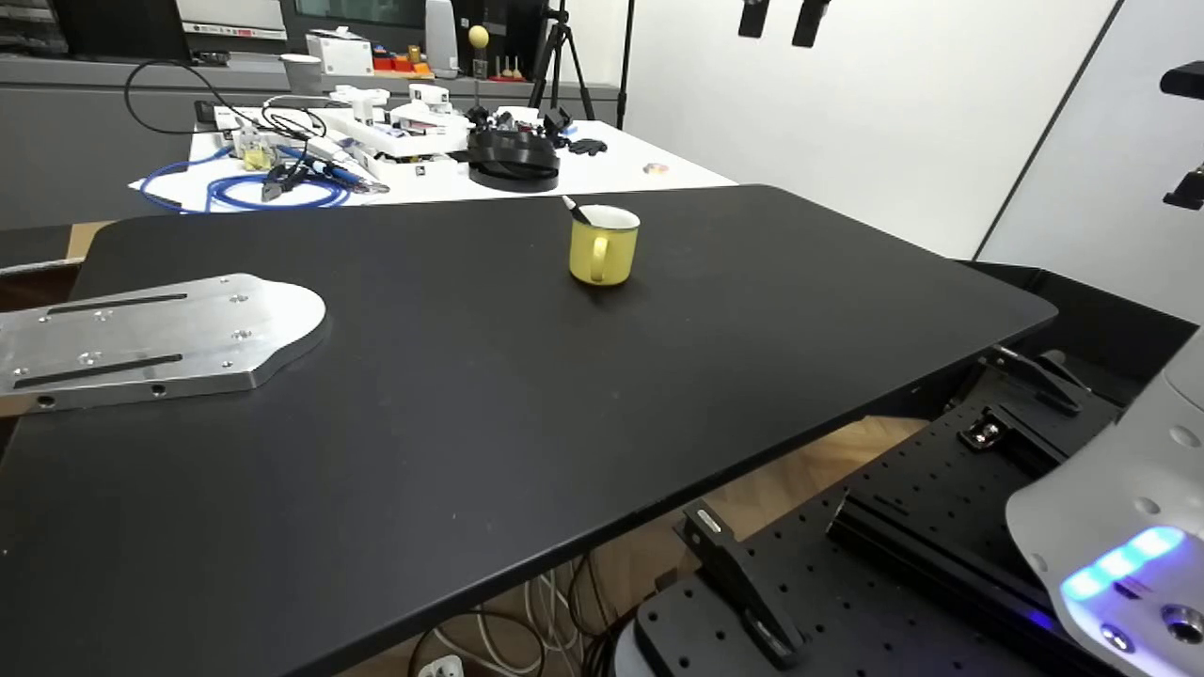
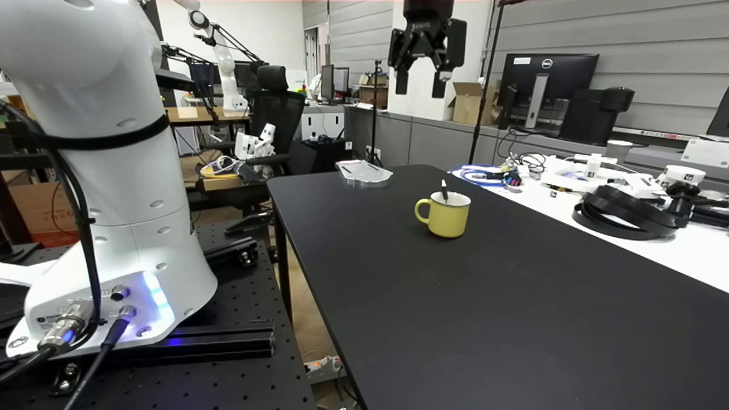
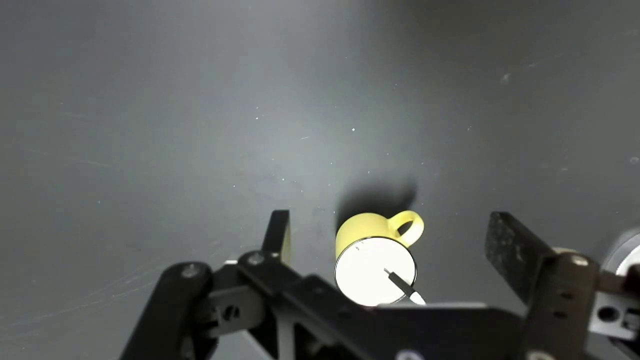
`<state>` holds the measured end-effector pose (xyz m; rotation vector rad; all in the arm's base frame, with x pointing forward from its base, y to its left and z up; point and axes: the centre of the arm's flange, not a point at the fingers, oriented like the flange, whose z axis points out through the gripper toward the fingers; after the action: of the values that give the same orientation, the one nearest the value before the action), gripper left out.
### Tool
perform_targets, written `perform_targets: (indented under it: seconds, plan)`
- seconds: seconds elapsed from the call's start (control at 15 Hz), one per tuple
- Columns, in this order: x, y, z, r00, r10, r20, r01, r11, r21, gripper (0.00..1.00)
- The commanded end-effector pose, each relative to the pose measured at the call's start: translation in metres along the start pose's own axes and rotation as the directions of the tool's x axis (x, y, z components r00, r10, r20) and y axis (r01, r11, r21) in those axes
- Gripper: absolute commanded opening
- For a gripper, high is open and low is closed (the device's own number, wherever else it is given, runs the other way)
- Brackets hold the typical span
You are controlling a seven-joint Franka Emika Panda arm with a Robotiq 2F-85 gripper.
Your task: Remove the pen from the cup and put it on the table
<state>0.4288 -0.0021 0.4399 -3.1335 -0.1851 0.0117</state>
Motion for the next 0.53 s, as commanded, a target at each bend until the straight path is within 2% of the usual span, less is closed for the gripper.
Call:
perform_targets:
  seconds: [0.0,0.27,0.47]
  plan:
    - [0.066,0.003,0.018,0.998,-0.032,0.046,0.034,0.999,-0.034,1.0]
    - [0.121,-0.008,0.043,0.987,-0.108,0.116,0.119,0.988,-0.095,1.0]
    - [0.15,-0.027,0.059,0.97,-0.191,0.151,0.216,0.962,-0.17,1.0]
